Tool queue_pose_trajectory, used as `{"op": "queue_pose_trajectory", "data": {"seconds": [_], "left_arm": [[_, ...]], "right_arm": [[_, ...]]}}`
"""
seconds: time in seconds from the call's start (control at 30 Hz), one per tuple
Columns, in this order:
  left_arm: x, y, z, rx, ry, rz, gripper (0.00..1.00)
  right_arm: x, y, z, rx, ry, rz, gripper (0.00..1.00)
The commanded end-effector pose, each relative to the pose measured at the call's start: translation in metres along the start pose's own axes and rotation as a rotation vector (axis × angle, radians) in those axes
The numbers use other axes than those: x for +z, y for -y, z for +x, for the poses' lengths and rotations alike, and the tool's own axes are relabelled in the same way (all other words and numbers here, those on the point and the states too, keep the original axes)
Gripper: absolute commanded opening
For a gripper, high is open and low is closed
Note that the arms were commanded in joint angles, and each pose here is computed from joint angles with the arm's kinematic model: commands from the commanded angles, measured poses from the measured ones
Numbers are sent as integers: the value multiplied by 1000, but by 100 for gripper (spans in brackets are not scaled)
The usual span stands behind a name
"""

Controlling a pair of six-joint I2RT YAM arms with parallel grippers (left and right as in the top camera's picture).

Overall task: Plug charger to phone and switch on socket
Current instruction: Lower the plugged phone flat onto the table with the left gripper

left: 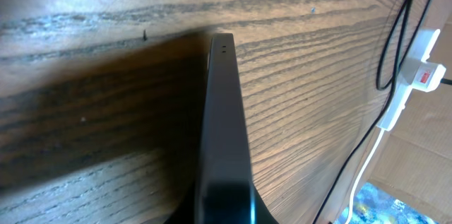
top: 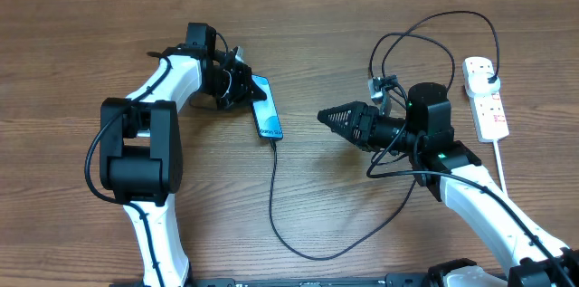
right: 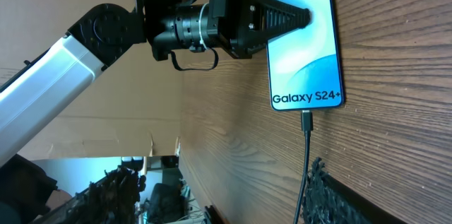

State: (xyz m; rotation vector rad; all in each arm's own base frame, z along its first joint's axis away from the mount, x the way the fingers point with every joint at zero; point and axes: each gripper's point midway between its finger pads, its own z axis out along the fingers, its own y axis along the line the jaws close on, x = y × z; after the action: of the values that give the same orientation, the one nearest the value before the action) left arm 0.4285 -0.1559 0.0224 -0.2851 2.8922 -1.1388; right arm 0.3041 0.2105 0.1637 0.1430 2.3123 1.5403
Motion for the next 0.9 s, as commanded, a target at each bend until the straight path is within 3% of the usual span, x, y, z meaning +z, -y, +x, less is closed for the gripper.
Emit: {"op": "queue_pose_trajectory", "data": {"seconds": [0.0,0.3,0.87], "left_arm": [[-1,-13,-2,27,18,-82,12],[-1,-15,-2,23,16,-92,26],[-7,-48,5,-18,15,-276,36]], "right_arm": [[-2,-3,-3,-27,12,-4,77],[-2,-2,-4,-27,17,0,77],[-2,-2,-4,-31,17,0,77]]}}
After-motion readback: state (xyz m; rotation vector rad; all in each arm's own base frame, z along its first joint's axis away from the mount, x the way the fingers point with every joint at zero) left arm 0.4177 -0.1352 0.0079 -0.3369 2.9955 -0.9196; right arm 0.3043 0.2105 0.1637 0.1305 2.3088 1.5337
